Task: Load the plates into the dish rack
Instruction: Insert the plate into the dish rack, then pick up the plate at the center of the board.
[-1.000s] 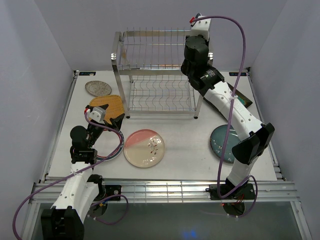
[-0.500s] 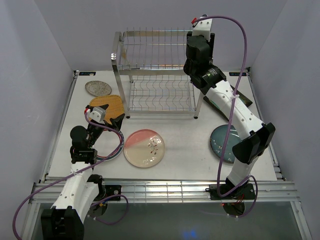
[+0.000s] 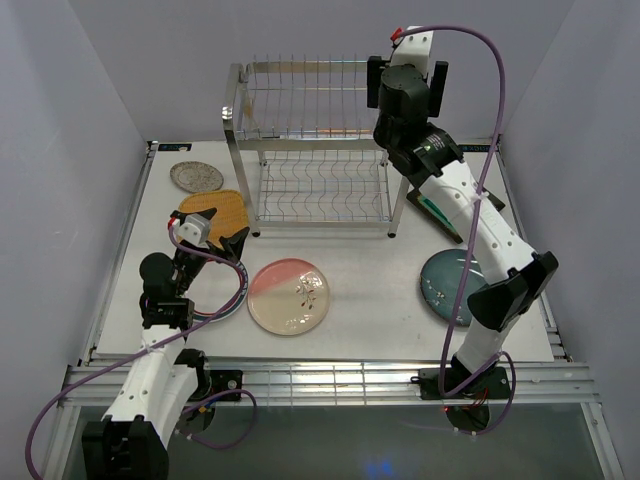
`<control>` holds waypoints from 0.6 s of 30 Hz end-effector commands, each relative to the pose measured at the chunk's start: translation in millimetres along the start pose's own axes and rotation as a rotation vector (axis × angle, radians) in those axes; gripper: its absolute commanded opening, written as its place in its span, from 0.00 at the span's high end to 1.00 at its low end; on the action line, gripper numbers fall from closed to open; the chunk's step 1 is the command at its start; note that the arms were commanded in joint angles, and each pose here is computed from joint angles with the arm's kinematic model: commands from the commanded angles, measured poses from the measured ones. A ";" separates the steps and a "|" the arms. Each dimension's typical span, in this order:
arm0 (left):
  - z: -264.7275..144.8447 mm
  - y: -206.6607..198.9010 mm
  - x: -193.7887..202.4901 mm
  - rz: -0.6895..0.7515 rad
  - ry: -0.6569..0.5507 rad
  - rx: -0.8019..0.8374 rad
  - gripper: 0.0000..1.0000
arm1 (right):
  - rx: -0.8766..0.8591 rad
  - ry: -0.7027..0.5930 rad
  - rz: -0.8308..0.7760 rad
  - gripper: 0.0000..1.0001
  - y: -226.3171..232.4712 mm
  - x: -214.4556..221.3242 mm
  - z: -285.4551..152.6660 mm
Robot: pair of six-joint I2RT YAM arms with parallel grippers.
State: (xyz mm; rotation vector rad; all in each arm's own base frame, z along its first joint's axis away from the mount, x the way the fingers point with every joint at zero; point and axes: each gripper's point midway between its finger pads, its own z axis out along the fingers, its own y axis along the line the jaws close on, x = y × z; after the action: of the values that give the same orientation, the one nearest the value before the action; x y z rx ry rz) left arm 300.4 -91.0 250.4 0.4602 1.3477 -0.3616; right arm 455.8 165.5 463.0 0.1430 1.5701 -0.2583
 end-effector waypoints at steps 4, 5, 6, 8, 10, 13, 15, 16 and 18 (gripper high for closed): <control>0.6 0.0 -15.2 0.010 -0.032 -0.001 0.02 | -0.074 -0.030 0.144 0.10 -22.0 -25.1 -36.3; 0.4 -0.1 -14.5 0.009 -0.030 -0.001 0.02 | -0.090 -0.016 0.142 0.10 -19.6 -14.2 -37.9; 0.3 -0.2 -14.9 0.010 -0.032 -0.001 0.02 | -0.101 -0.037 0.177 0.10 -29.7 -23.5 -47.3; -0.3 -0.5 -15.3 0.011 -0.033 -0.001 0.02 | -0.140 -0.046 0.218 0.10 -31.4 -24.9 -55.8; -0.4 -0.9 -15.1 0.010 -0.033 -0.001 0.02 | -0.158 -0.050 0.248 0.10 -43.0 -23.7 -68.6; -0.4 0.2 -15.7 0.011 -0.034 -0.006 0.02 | -0.207 -0.052 0.296 0.10 -53.8 -15.7 -87.4; -0.6 0.7 -16.2 0.012 -0.036 -0.009 0.02 | -0.239 -0.082 0.364 0.10 -65.4 -20.8 -103.1; -0.7 1.0 -16.7 0.014 -0.037 -0.010 0.02 | -0.251 -0.058 0.353 0.10 -62.9 -2.0 -104.6; -1.8 0.4 -18.0 0.018 -0.042 -0.010 0.02 | -0.265 -0.066 0.399 0.10 -73.8 2.3 -117.0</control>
State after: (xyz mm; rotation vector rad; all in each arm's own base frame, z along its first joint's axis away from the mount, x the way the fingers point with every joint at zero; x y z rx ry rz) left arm 298.2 -90.7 253.9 0.4600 1.3368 -0.3573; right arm 337.7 121.6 459.3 0.1839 1.5219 0.1142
